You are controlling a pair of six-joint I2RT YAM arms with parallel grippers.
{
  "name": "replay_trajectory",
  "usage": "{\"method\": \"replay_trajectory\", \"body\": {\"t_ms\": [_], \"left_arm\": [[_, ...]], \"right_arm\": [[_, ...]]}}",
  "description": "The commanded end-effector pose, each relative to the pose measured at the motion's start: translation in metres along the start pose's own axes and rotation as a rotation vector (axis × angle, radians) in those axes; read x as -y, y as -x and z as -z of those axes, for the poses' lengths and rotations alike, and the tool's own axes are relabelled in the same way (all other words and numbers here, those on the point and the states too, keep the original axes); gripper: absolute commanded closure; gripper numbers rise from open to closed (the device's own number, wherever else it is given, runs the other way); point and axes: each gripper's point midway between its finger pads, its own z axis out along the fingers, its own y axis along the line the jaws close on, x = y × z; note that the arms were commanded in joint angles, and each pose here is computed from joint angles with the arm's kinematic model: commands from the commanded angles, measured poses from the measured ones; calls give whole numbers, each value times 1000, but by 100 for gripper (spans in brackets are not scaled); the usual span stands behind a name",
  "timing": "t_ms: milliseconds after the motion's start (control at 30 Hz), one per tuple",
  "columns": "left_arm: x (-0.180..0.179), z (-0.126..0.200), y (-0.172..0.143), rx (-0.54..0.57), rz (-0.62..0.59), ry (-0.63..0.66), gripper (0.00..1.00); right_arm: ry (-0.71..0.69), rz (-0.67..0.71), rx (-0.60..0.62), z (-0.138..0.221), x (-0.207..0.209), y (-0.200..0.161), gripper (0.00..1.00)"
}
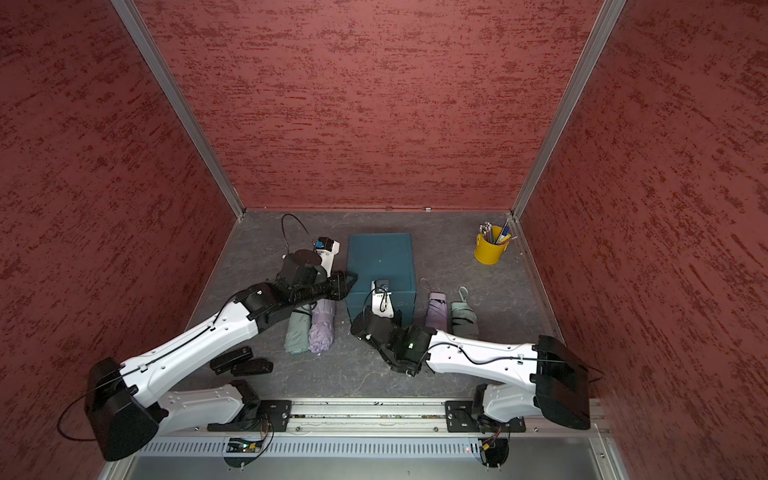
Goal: Place the umbrella in the drawer by color
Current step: Close the drawer in the storage box, then open the drawer in the storage box.
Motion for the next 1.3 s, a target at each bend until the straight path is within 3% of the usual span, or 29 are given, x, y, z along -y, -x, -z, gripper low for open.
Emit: {"method": "replay_trajectory", "body": {"t_ms": [0, 200, 333, 433, 567, 767, 967, 1267], "left_arm": [[-17, -4, -39, -127, -37, 48, 55], [-22, -5, -38, -128, -24, 62, 51], [-27, -2, -30, -101, 33, 65, 44], [-26, 1, -22, -60, 94, 6, 41], [-25, 5, -16, -31, 146, -55, 41], [-23, 3, -21, -54, 117, -70, 41], [-25, 4, -19, -55, 101, -54, 42], [-29, 4, -21, -61, 90, -34, 43]], "right_arm": [[64, -77, 77, -2, -16, 24, 72], [110, -111, 46, 5, -10, 9, 48], [225, -243, 37, 19, 6, -12, 38], [291, -341, 24, 21, 13, -26, 36], [334, -455, 24, 12, 22, -37, 41], [382, -551, 39, -2, 30, -38, 44], [413, -585, 56, -9, 28, -31, 56], [401, -666, 127, -14, 43, -31, 64]]}}
